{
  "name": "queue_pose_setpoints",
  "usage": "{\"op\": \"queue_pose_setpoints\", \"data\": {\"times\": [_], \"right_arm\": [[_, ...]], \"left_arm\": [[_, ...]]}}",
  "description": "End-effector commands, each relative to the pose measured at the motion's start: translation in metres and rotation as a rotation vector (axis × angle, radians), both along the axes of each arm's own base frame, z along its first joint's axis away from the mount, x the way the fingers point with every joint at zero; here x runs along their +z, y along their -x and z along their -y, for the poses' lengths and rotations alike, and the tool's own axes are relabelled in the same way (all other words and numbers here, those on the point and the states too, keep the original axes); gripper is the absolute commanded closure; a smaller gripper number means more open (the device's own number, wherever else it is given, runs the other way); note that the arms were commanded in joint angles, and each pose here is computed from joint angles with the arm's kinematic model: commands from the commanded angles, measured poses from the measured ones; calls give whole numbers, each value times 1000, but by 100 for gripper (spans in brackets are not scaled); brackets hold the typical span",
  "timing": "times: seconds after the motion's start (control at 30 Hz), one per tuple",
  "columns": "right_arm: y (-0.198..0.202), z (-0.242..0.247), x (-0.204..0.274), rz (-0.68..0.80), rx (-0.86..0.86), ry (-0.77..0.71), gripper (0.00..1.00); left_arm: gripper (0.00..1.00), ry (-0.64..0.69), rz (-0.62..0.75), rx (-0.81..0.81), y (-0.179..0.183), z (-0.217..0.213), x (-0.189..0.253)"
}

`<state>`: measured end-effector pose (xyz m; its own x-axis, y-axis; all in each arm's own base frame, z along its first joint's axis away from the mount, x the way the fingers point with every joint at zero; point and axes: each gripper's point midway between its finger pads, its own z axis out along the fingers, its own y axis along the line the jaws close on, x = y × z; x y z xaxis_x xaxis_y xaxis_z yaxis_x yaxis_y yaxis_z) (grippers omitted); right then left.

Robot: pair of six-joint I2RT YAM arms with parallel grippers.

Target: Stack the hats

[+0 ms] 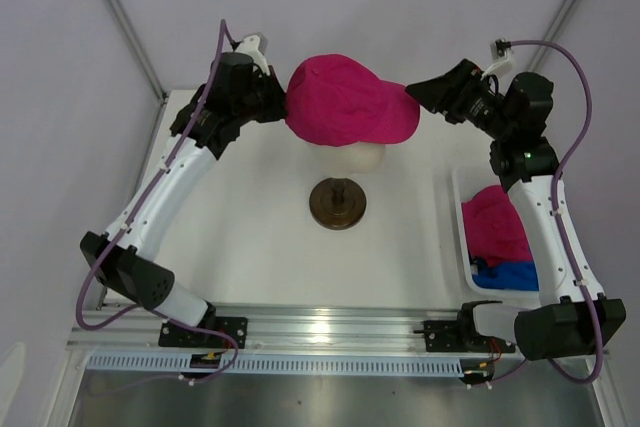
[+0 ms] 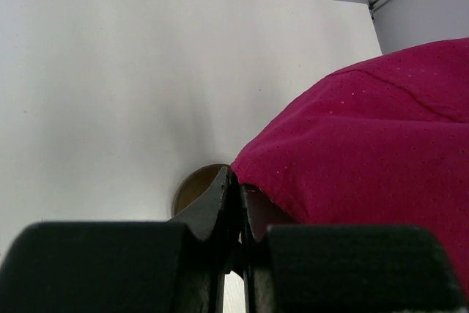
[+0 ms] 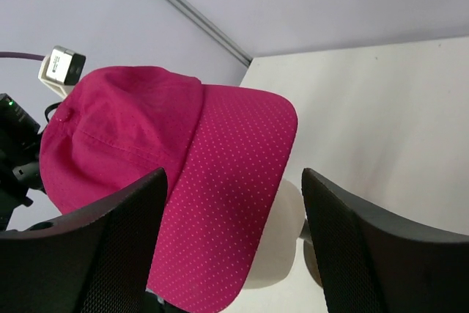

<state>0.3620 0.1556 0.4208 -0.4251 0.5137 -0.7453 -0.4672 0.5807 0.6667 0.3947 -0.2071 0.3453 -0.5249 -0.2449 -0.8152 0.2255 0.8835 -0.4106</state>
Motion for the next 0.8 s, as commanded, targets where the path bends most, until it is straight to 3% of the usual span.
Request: {"op": "queue_pose_setpoints", "data": {"times": [0.0,0.43,0.57,0.77], "right_arm": [[10,2,9,-23,-7,-29,23],[46,3,5,-87,-9,-112,28],[47,-2,2,-96,16,-138,35],[40,-2,-18,-140,1,-111,35]], "left_arm": [[91,6,61,-15,-7,0,21],[91,-11,67,-13,-11,-1,20],[91,-10,60,-21,-12,2,18],[91,-18,59,-25,-14,2,18]]}}
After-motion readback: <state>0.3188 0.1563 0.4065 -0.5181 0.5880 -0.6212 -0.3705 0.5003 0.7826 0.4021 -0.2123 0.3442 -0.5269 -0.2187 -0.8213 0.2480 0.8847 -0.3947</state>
